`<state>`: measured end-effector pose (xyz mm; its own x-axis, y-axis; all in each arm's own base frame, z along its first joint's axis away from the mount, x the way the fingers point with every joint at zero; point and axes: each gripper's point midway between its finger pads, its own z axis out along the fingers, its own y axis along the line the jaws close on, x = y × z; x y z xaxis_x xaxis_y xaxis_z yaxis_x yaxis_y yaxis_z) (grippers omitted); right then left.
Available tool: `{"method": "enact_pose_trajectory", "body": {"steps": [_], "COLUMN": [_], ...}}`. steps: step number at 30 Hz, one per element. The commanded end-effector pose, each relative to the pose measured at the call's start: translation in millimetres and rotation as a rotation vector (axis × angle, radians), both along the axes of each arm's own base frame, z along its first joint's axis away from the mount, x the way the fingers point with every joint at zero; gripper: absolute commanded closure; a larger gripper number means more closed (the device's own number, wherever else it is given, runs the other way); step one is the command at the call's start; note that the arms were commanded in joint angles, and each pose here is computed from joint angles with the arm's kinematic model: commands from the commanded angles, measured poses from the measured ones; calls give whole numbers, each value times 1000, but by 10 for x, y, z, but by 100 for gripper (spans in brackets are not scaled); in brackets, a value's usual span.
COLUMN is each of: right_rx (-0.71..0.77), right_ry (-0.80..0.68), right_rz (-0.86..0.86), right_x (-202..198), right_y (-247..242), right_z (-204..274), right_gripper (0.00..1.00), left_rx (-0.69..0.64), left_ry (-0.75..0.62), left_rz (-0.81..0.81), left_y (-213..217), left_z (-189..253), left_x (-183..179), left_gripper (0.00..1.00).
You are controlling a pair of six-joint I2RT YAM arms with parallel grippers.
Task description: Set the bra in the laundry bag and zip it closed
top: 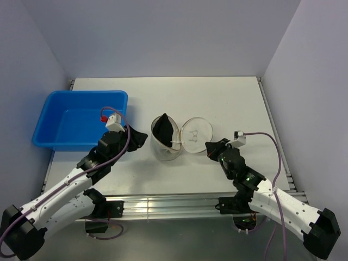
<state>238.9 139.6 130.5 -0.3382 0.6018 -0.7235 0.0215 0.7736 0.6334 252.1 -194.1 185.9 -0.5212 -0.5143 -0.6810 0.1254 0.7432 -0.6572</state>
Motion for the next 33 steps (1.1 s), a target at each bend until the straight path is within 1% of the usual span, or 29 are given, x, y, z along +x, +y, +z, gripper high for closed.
{"method": "enact_pose_trajectory", "body": {"steps": [1,2,4,5,8,9,17,20,23,28,30,31,32,33], "right_rx": [0,-2,-12,-9,-6,-11,-1,-4,1,2,-2,-5,-9,-8], "right_ry": [-34,-36,-21,-19,-25,-20,-23,-23,-34,-42,-50,-49,-59,-71], "right_rz": [-3,1,1,1,15,13,21,25,23,24,34,35,31,34], "right_x": [2,0,-15,-17,-26,-28,-40,-45,-45,-40,-34,-33,-22,-15], "right_y": [-33,-29,-39,-39,-20,-26,-15,-16,-19,-19,0,1,-6,0], "right_z": [47,50,22,19,-2,-8,-16,-24,14,72,107,118,168,209], "right_gripper": [100,100,100,100,100,100,100,100,100,100,100,100,100,100], "left_rx": [-30,-68,-104,-108,-82,-66,-45,-18,-3,-22,-27,-28,-30,-30], "left_ry": [-52,-78,-96,-104,-104,-87,-80,-53,-46,-50,-54,-57,-61,-72], "left_rz": [25,1,-5,-12,-19,-14,-39,-29,-28,-87,-107,-109,-106,-106], "left_y": [-4,-63,-105,-129,-183,-196,-310,-307,-302,-430,-473,-478,-476,-475], "left_z": [225,317,397,433,453,383,307,205,162,163,166,174,190,239], "left_x": [217,244,316,334,427,474,630,681,711,720,718,722,735,742], "left_gripper": [57,59,62,62,62,61,61,66,68,67,81,92,100,100]}}
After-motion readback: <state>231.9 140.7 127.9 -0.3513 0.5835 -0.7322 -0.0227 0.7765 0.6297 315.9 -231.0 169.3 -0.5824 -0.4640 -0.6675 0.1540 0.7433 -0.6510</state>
